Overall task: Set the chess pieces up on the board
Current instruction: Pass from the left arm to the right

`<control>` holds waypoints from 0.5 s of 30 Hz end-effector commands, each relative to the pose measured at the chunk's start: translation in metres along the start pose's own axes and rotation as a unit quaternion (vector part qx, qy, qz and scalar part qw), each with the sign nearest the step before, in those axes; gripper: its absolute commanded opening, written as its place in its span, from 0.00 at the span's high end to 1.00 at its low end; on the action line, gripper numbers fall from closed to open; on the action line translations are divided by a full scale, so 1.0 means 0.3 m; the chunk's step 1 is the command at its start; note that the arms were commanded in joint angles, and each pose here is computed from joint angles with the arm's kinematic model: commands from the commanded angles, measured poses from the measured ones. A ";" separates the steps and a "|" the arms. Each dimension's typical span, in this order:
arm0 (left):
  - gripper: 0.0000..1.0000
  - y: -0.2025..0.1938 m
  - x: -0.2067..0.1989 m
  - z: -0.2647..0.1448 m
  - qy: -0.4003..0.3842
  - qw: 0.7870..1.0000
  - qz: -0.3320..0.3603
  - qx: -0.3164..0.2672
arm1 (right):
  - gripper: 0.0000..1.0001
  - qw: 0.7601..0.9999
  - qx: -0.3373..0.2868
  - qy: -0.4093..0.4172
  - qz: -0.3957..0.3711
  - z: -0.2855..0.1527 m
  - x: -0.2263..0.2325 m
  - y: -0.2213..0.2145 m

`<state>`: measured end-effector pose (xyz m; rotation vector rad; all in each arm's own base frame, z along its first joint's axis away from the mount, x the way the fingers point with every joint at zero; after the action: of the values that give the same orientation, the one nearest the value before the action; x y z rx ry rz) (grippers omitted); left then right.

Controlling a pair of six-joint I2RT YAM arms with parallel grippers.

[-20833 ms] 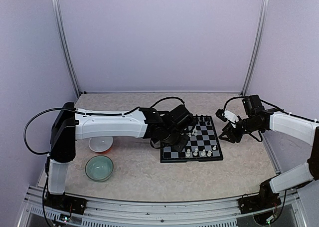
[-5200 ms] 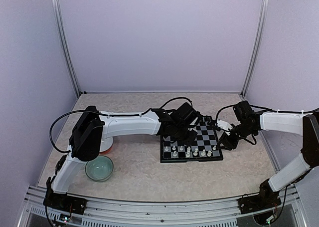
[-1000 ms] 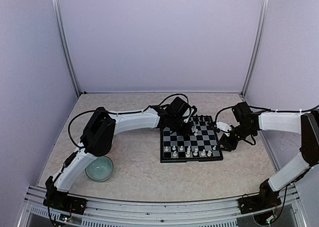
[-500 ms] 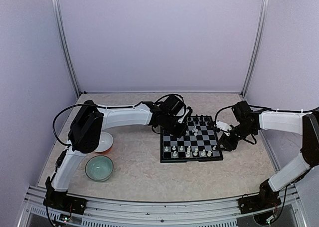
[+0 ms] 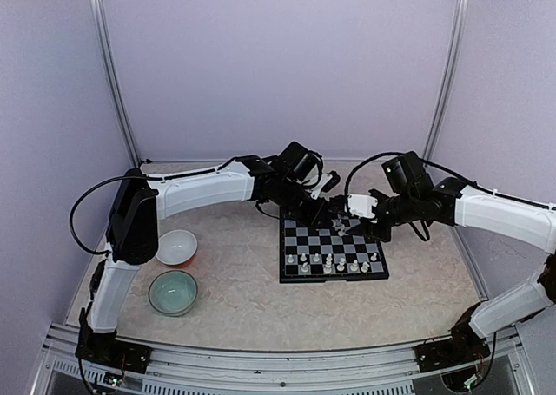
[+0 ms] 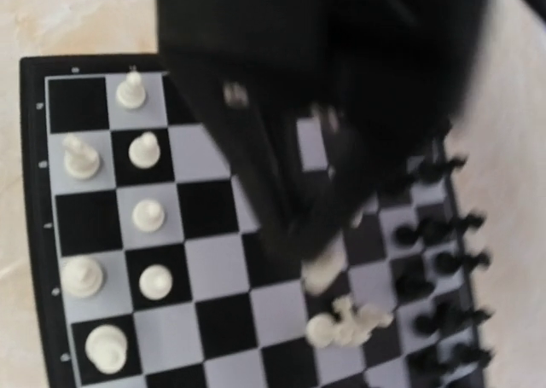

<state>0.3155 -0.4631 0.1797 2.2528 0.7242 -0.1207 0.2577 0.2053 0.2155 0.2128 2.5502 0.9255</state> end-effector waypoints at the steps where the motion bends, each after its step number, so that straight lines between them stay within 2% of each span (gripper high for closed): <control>1: 0.91 0.057 -0.073 -0.112 -0.066 0.998 -0.012 -0.016 | 0.58 0.995 0.002 -0.058 -0.083 -0.006 -0.020 0.086; 8: 0.91 0.062 -0.106 -0.137 -0.099 0.995 -0.016 -0.021 | 0.53 0.986 0.038 -0.066 -0.148 0.036 0.040 0.078; 15: 0.91 0.058 -0.124 -0.151 -0.119 0.992 -0.019 -0.023 | 0.54 0.982 0.047 -0.086 -0.162 0.045 0.041 0.085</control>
<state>0.2929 -0.4630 0.2153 2.1760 0.6660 -0.3501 0.2495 0.2348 0.2186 -0.0767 2.4189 0.6783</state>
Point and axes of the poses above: each gripper's point midway between its finger pads, its own z axis out along the fingers, its own x axis along the line the jaws close on, y = z × x, the point moved 7 cm from there along -z, back along the fingers, and after that the axes turned 8 degrees about z, right-handed, at the moved point
